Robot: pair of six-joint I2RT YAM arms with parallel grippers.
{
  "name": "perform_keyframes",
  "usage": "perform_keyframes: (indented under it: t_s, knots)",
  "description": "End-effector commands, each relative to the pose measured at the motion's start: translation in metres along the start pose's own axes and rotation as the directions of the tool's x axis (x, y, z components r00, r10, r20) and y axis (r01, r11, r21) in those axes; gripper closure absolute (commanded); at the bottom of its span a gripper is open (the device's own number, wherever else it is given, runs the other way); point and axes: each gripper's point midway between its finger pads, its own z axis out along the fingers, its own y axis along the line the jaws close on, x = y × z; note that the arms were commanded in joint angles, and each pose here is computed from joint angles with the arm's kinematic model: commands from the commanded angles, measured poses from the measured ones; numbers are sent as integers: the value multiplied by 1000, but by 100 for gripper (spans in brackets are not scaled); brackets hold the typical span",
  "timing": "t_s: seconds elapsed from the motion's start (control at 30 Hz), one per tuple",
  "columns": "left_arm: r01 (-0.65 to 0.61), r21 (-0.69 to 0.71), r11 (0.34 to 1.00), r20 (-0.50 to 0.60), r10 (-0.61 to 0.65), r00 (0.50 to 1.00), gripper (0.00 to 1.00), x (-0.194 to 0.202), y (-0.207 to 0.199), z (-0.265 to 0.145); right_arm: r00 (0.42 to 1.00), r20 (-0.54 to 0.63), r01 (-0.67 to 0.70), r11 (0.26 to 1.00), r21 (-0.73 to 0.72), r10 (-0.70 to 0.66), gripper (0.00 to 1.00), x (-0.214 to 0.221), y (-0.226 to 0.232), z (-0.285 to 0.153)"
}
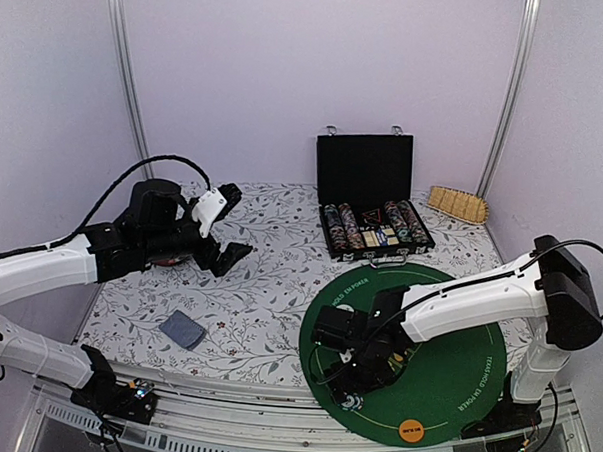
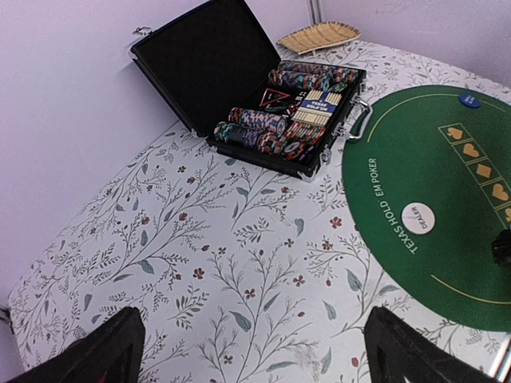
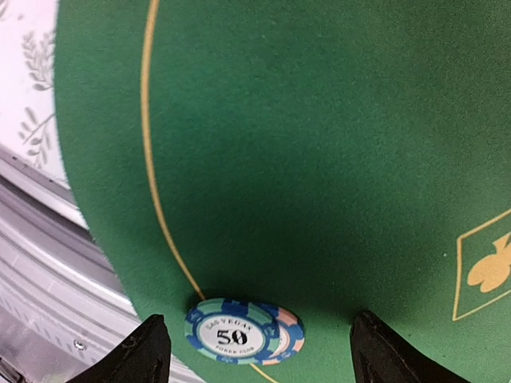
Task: Distribute texas hold em gaming equipment
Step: Place the poker chips pile in the big blind area, then move the pile of poker chips to the big blind area.
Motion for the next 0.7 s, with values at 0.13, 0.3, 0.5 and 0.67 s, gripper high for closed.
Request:
perform_keyframes:
  t_s: [0.13,0.3,0.5,0.67]
  knots:
    - [-2,13,1000,11,2,1000,2,-3,-5,-1,999,-38,-31,1000,7,31,26,11,5,17]
    - [-1,15,1000,13,1,1000,2,-3,-5,-1,997,-64,-27,996,80,32,30,22,-5,18]
    - [-1,15,1000,13,1,1000,2,-4,-5,-1,997,-79,-13,997,77,19,38,26,3,22]
    - [1,16,1000,14,-1,1000,2,-4,-5,-1,996,-88,-19,997,72,26,52,31,0,20]
